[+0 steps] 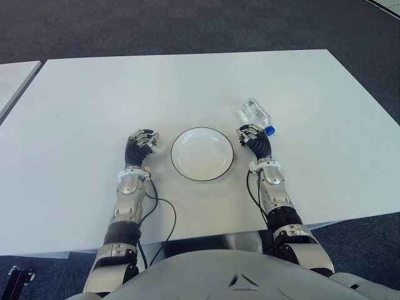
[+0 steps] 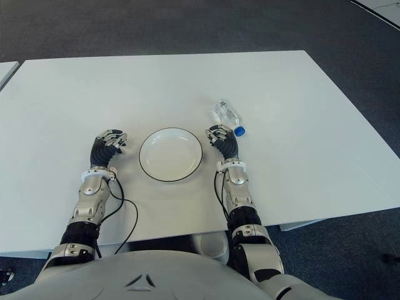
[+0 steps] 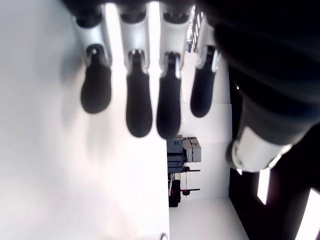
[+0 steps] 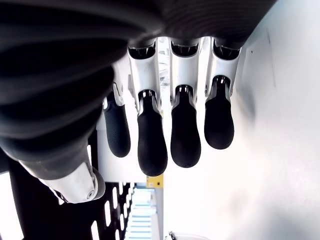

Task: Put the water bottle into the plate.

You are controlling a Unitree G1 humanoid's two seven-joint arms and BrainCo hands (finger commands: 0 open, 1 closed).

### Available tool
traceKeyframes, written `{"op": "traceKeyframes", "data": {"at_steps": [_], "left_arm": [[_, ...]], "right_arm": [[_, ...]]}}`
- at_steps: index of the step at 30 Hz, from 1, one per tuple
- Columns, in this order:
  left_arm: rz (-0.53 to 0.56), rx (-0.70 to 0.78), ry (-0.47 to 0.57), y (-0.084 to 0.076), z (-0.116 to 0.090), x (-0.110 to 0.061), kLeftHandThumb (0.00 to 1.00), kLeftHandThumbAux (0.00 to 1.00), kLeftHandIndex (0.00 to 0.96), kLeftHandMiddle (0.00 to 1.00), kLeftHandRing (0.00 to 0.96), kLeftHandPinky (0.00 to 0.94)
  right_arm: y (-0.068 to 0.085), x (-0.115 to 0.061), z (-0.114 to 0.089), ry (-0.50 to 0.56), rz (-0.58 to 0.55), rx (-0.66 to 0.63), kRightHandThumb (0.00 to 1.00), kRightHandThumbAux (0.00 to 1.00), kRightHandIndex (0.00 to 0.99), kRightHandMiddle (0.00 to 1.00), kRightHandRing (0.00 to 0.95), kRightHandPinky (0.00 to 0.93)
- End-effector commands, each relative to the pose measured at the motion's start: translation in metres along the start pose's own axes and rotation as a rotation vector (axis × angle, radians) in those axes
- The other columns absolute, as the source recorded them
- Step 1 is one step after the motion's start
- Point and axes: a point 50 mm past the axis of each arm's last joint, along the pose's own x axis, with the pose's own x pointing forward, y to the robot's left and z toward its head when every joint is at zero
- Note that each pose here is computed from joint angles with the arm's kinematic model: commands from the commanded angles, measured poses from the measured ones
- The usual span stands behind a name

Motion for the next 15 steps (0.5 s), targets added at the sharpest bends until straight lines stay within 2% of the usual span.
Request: {"op": "traceKeyframes", "data": {"at_steps": [1,6,11,13,15], "left_arm": [[-0.018,0.014,0.147,-0.002,-0.029,-0.012,0.838,0.675,0.412,0.534,0.680,0.681],[-0.014,0.013,0.150,-0.002,-0.029,-0.012,0.837,0.676,0.410,0.529,0.672,0.667],[-0.005,0.000,0.156,-0.003,-0.030,-0.013,0.837,0.676,0.411,0.525,0.662,0.656],[-0.001,-0.012,0.159,-0.003,-0.030,-0.013,0.837,0.676,0.411,0.523,0.656,0.652],[0.001,-0.017,0.161,-0.003,-0.030,-0.013,0.837,0.676,0.412,0.520,0.653,0.649]], "right_arm": [[0.000,0.006,0.022,-0.082,-0.026,-0.051,0.705,0.730,0.433,0.652,0.637,0.631],[0.000,0.008,0.034,-0.202,-0.072,-0.187,0.703,0.730,0.432,0.631,0.629,0.629],[0.000,0.009,0.055,-0.356,-0.118,-0.354,0.698,0.731,0.426,0.601,0.608,0.596],[0.001,0.010,0.064,-0.415,-0.133,-0.402,0.698,0.731,0.419,0.578,0.583,0.556],[0.002,0.010,0.067,-0.441,-0.140,-0.427,0.697,0.733,0.410,0.517,0.518,0.502]]}}
